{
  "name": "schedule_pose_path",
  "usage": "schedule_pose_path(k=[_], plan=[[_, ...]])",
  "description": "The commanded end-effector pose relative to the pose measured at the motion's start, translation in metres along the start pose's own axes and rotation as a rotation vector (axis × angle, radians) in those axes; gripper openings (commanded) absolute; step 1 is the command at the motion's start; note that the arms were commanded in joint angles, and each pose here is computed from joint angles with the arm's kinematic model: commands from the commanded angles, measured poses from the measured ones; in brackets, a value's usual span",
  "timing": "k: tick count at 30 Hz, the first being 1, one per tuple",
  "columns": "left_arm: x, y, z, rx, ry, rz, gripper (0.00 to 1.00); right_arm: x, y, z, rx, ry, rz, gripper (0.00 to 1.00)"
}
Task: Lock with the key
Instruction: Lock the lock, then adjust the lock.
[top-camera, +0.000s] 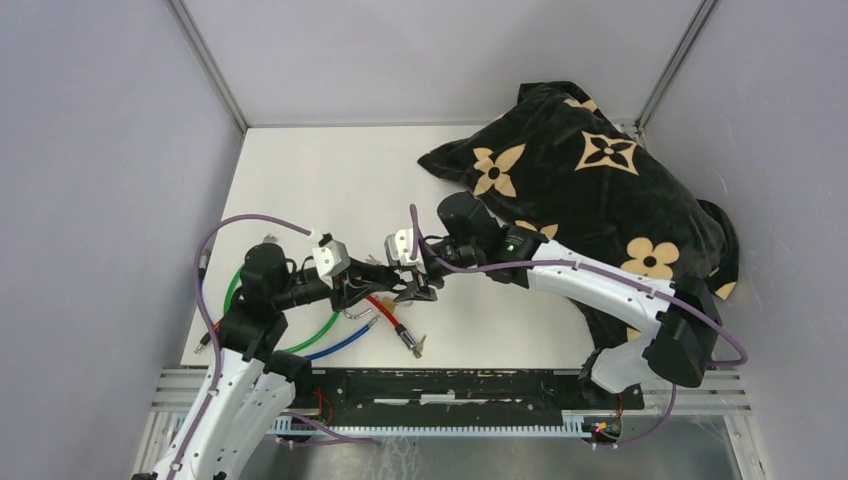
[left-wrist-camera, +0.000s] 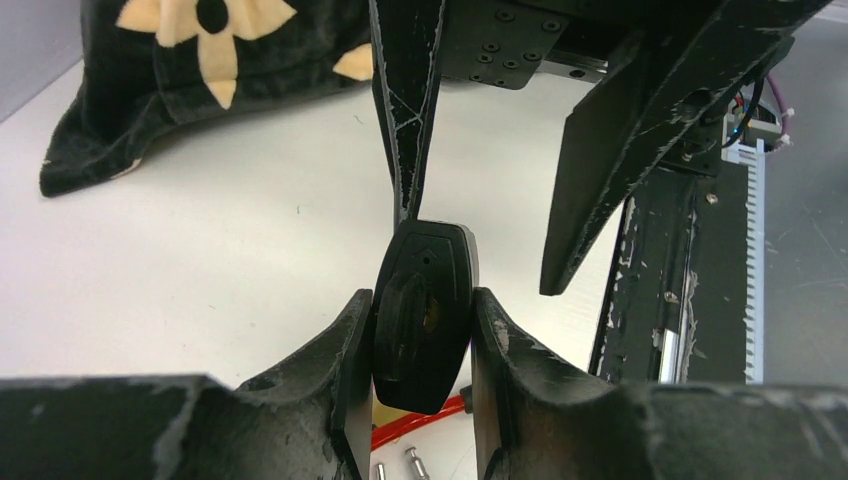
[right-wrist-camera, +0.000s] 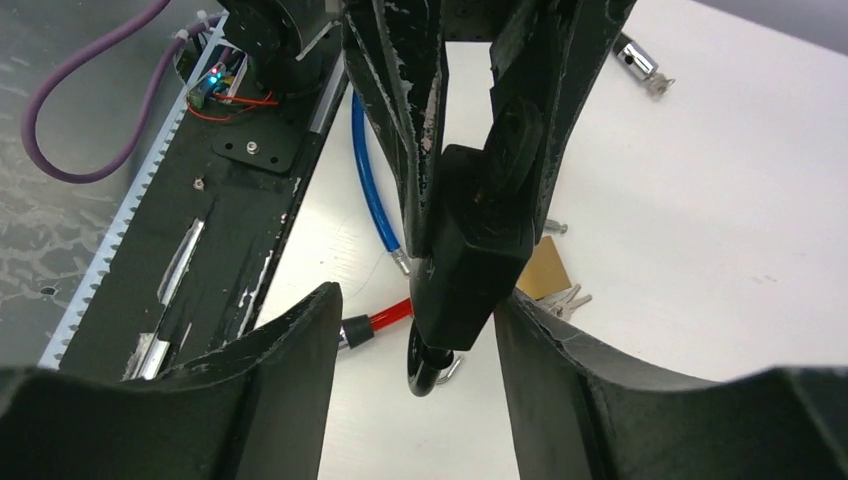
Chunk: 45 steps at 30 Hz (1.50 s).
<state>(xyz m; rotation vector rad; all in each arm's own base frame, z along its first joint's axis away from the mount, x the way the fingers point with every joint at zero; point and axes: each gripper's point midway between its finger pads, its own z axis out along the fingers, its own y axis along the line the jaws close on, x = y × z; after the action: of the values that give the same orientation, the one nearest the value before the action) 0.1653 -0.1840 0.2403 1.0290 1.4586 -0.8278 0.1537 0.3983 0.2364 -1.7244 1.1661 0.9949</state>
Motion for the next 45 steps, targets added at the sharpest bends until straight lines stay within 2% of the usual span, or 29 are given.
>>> schedule_pose_path(k=[1,4,11,14,17,21,22,24,26,29,30,37,41,45], plan=[[-0.034,-0.001,-0.004,0.022,-0.068,0.152,0.02,-0.007,-0.007,0.003,0.023,0.002,-0.001,0.59],[-0.033,-0.003,-0.003,0.029,-0.070,0.150,0.02,-0.011,-0.010,0.009,0.026,-0.026,0.012,0.51],[-0.038,-0.007,-0.004,0.044,-0.085,0.152,0.02,-0.002,-0.020,0.019,0.051,-0.010,0.029,0.46],[-0.036,-0.007,-0.004,0.046,-0.084,0.148,0.02,-0.003,-0.022,0.021,0.054,-0.017,0.032,0.31],[-0.036,-0.009,-0.004,0.054,-0.084,0.145,0.02,-0.010,-0.024,0.019,0.068,-0.042,0.027,0.01],[-0.037,-0.013,-0.004,0.071,-0.096,0.145,0.02,-0.022,-0.025,0.014,0.093,-0.111,0.033,0.00],[-0.038,-0.014,-0.004,0.071,-0.106,0.145,0.07,-0.029,-0.028,0.011,0.111,-0.146,0.032,0.00],[-0.045,-0.014,-0.004,0.065,-0.135,0.133,0.42,-0.037,-0.030,0.002,0.141,-0.218,0.061,0.00],[-0.052,-0.010,-0.004,0.036,-0.166,0.098,0.67,-0.050,-0.034,-0.011,0.184,-0.317,0.091,0.00],[-0.068,-0.001,-0.005,-0.028,-0.229,0.042,0.97,-0.064,-0.040,-0.033,0.273,-0.427,0.111,0.00],[-0.073,0.001,-0.006,-0.047,-0.250,0.027,0.99,-0.068,-0.041,-0.041,0.301,-0.462,0.119,0.00],[-0.092,-0.005,-0.014,-0.058,-0.386,-0.054,0.98,-0.115,-0.041,-0.096,0.444,-0.768,0.133,0.00],[-0.089,-0.007,-0.012,-0.033,-0.456,-0.110,0.84,-0.140,-0.035,-0.120,0.452,-0.950,0.132,0.00],[-0.098,-0.002,-0.010,-0.034,-0.501,-0.132,0.76,-0.159,-0.023,-0.121,0.415,-1.050,0.103,0.00]])
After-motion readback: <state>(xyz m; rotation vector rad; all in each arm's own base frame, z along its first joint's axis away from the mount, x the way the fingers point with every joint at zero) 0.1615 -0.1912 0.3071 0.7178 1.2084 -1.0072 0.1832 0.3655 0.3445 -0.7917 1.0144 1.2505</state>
